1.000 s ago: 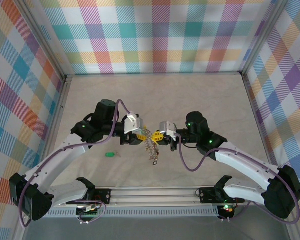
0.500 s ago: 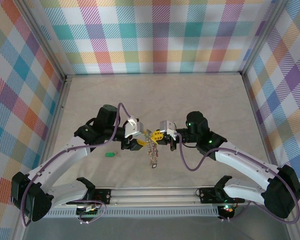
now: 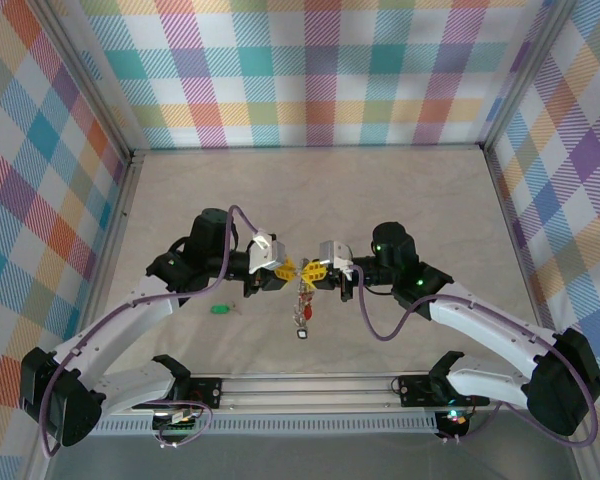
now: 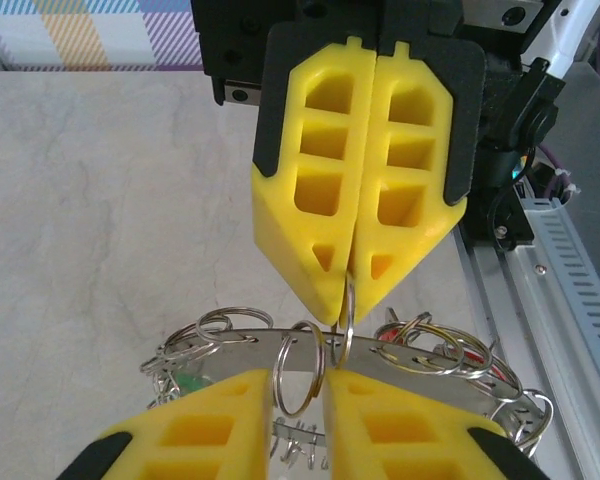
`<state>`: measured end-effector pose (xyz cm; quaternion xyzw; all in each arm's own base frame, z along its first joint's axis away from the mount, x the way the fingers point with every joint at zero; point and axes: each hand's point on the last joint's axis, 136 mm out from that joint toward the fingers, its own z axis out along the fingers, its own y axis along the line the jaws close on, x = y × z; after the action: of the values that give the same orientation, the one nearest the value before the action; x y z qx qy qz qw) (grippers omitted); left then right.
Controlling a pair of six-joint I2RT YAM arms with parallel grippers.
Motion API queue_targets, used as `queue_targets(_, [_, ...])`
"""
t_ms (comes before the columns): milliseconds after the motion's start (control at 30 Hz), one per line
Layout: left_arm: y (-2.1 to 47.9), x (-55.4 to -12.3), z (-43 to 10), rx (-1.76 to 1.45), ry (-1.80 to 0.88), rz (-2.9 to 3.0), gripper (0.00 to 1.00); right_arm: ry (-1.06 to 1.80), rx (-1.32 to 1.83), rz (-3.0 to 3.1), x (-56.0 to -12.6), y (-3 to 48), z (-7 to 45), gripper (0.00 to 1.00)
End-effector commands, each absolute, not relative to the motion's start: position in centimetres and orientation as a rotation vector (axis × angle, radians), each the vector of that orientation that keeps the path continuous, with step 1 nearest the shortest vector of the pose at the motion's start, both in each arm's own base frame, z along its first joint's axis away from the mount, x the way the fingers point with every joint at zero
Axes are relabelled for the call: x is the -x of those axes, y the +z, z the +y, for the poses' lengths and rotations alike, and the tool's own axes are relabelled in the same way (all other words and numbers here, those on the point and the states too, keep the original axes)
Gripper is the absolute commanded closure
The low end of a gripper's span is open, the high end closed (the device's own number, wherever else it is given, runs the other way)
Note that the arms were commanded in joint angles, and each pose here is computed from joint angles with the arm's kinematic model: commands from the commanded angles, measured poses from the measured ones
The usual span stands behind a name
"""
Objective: Put the keys on the keyring
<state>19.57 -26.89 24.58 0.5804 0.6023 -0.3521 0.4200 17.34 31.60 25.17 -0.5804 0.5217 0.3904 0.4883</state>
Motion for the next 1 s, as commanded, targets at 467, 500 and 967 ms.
queue_targets(467, [26.1, -21.2, -27.6, -1.485, -0.901, 1.582, 0.75, 0.936, 1.489, 1.155, -16.6, 26.8, 31.8, 1.0])
queue_targets(500, [25.9, -21.6, -27.6, -1.471, -0.891, 1.606, 0.71, 0.939, 1.489, 1.154, -16.6, 26.8, 31.8, 1.0])
queue_targets(967, [25.3, -23.5, -26.0, -1.351, -0.737, 1.704, 0.58, 0.97, 1.348, 1.184, -18.5, 28.1, 31.3, 1.0])
